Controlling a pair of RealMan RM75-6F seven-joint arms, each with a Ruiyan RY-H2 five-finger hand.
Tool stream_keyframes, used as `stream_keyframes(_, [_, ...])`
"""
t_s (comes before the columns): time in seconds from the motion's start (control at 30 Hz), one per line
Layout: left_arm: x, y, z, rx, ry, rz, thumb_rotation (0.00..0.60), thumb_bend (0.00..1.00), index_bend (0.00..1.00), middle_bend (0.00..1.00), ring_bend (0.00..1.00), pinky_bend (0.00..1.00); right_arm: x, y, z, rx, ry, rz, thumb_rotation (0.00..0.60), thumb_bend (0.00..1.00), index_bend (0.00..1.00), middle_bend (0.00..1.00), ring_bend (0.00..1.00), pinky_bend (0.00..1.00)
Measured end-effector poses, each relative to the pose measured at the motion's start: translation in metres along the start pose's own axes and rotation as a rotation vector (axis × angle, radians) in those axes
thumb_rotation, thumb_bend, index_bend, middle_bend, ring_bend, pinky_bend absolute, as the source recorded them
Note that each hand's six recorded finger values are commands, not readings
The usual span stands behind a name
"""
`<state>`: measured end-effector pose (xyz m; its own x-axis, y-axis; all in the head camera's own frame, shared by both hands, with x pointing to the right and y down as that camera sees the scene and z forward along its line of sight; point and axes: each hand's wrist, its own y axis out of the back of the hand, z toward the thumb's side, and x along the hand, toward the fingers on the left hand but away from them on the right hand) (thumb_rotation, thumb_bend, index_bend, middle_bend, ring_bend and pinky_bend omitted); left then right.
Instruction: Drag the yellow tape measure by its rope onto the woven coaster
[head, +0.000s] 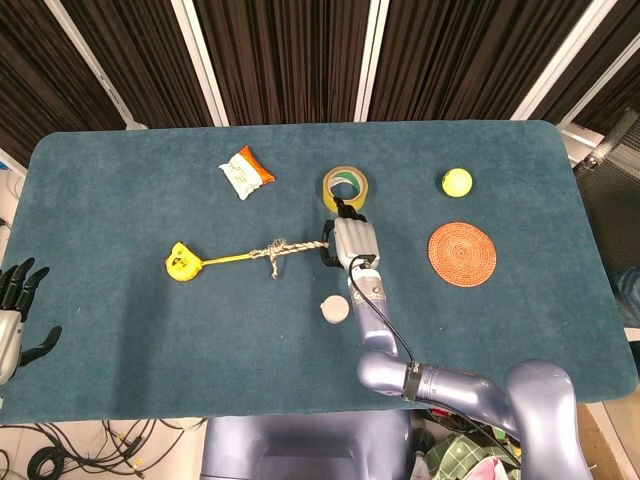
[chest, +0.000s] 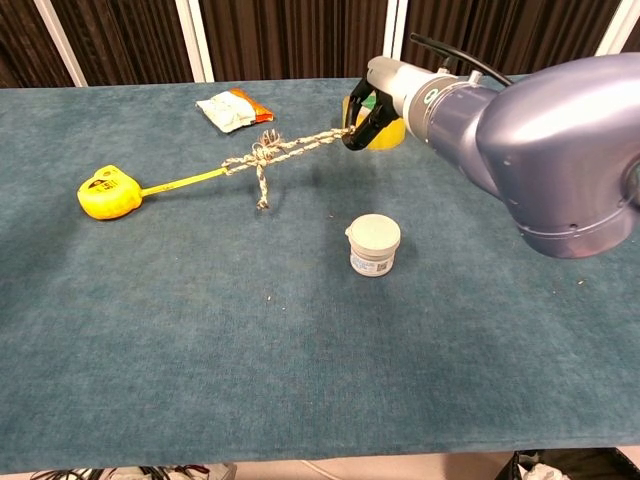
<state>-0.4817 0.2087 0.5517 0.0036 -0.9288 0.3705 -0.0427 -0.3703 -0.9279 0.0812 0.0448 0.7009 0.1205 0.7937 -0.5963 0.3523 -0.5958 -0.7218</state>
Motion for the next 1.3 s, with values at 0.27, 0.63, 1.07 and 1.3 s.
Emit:
stream_keyframes(0.27, [-0.002,0.002,-0.003,0.002,0.016,0.012,0.6,0.27,0.11,0.0,0.0,0.0,0.002,-0.004,-0.003,-0.005,-0.003,0.016,0.6,0.51,0.69,0.02,0.07,0.16])
stream_keyframes(0.63, [-0.004,0.004,-0.005,0.004,0.022,0.017,0.6,0.27,0.11,0.0,0.0,0.0,-0.002,0.005,-0.012,-0.012,-0.023,0.004,0.6,0.51,0.69,0.01,0.07,0.16])
stream_keyframes(1.07, [-0.005,0.004,-0.007,0.014,0.034,0.024,0.6,0.27,0.11,0.0,0.0,0.0,-0.006,0.063,-0.062,0.006,-0.072,-0.058,0.6,0.51,0.69,0.01,0.07,0.16])
stream_keyframes(1.3, [-0.006,0.004,-0.007,0.018,0.041,0.026,0.6,0.27,0.11,0.0,0.0,0.0,0.003,0.102,-0.103,0.009,-0.116,-0.094,0.6,0.51,0.69,0.02,0.07,0.16])
